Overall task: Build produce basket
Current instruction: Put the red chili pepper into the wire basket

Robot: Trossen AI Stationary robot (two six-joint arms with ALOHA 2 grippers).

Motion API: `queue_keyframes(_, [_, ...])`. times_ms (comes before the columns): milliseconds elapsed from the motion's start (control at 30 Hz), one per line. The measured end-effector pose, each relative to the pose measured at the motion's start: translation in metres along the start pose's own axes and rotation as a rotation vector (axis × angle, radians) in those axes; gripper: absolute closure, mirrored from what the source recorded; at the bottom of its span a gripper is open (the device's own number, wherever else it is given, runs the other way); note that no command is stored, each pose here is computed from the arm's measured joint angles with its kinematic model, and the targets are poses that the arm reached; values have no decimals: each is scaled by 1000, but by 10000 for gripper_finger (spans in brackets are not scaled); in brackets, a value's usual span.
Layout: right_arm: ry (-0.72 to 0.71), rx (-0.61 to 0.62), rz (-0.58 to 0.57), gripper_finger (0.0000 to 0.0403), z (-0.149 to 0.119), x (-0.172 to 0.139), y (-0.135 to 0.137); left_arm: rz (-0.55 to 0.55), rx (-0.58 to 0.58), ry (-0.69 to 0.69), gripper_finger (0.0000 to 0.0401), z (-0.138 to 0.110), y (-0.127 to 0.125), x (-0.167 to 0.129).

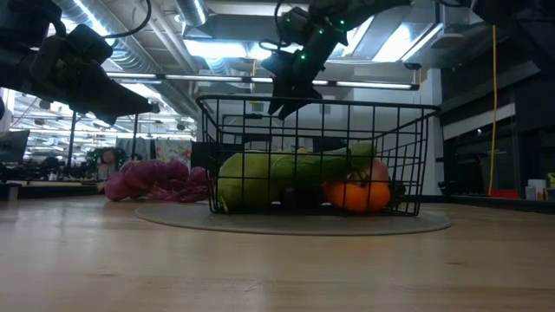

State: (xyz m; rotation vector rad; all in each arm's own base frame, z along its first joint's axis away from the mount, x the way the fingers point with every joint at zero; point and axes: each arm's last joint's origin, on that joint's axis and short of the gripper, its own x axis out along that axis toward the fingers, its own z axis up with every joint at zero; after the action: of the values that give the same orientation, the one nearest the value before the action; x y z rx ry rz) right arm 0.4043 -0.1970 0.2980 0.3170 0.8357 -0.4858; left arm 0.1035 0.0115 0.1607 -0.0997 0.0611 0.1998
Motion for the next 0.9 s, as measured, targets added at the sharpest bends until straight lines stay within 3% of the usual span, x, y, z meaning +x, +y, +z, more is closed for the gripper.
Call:
queue_keyframes(233, [6,78,-20,221,0,10,-15,0,0,0,305,0,0,0])
queue_keyframes(467, [143,124,90,221,-17,58,-24,0,0,0,305,0,0,0])
queue_keyframes(600, [214,127,84,221,-30,86,-36,0,0,0,305,0,0,0])
queue_keyframes(900, [301,180,122,221,-47,115,-57,0,0,0,305,0,0,0])
